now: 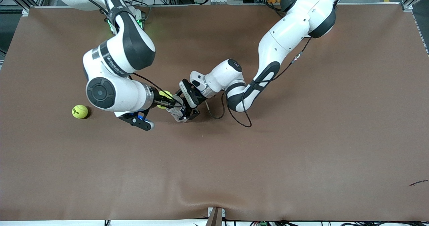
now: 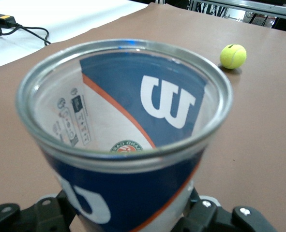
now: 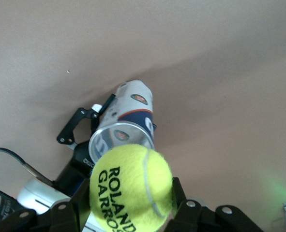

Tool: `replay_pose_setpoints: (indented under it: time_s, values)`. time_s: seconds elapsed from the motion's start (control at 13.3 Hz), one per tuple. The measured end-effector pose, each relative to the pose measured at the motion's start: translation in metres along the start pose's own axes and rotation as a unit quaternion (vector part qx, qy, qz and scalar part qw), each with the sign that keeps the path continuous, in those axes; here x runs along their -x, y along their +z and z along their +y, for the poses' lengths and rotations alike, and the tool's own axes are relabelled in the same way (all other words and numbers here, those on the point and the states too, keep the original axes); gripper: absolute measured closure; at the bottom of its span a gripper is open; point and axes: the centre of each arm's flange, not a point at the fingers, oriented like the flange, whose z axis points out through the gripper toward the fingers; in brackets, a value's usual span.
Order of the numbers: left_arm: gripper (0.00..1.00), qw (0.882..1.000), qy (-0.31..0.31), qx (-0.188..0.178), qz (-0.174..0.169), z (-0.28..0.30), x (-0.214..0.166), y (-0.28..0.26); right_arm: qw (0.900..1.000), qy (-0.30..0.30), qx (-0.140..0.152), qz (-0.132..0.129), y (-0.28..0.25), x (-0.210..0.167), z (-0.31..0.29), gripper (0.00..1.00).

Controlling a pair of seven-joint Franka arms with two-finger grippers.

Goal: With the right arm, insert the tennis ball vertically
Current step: 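Open the right gripper to drop the ball into the can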

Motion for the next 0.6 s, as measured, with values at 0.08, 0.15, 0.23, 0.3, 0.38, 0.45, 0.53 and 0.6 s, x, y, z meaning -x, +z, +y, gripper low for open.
replay_pose_setpoints:
  time_s: [0.08, 0.15, 0.23, 0.3, 0.38, 0.45, 0.53, 0.6]
  values:
    - [0.14, 1.0, 0.0, 0.003, 0.004, 0.001, 0.0, -0.001, 1.0, 0.002, 0.002, -0.001, 0.005, 0.002, -0.003, 0.33]
    - [0.14, 1.0, 0.0, 0.004, 0.006, 0.001, 0.0, -0.001, 1.0, 0.002, 0.004, -0.001, 0.01, 0.002, -0.006, 0.33]
    - [0.14, 1.0, 0.0, 0.005, 0.007, 0.001, 0.001, -0.001, 1.0, 0.003, 0.004, -0.001, 0.013, 0.001, -0.007, 0.33]
    - [0.14, 1.0, 0.0, 0.006, 0.007, 0.002, 0.002, -0.001, 1.0, 0.005, 0.005, -0.002, 0.017, 0.0, -0.009, 0.33]
    - [0.14, 1.0, 0.0, 0.006, 0.006, 0.002, 0.003, -0.001, 1.0, 0.012, 0.007, -0.003, 0.021, 0.0, -0.01, 0.33]
    - [0.14, 1.0, 0.0, 0.006, 0.003, 0.001, 0.005, -0.001, 1.0, 0.022, 0.009, -0.004, 0.025, 0.0, -0.012, 0.28]
    - [0.14, 1.0, 0.001, 0.005, 0.001, 0.001, 0.008, 0.0, 0.999, 0.03, 0.01, -0.005, 0.027, 0.001, -0.013, 0.17]
    - [0.13, 1.0, 0.001, 0.005, -0.002, 0.0, 0.011, 0.0, 0.999, 0.034, 0.011, -0.005, 0.027, 0.001, -0.014, 0.08]
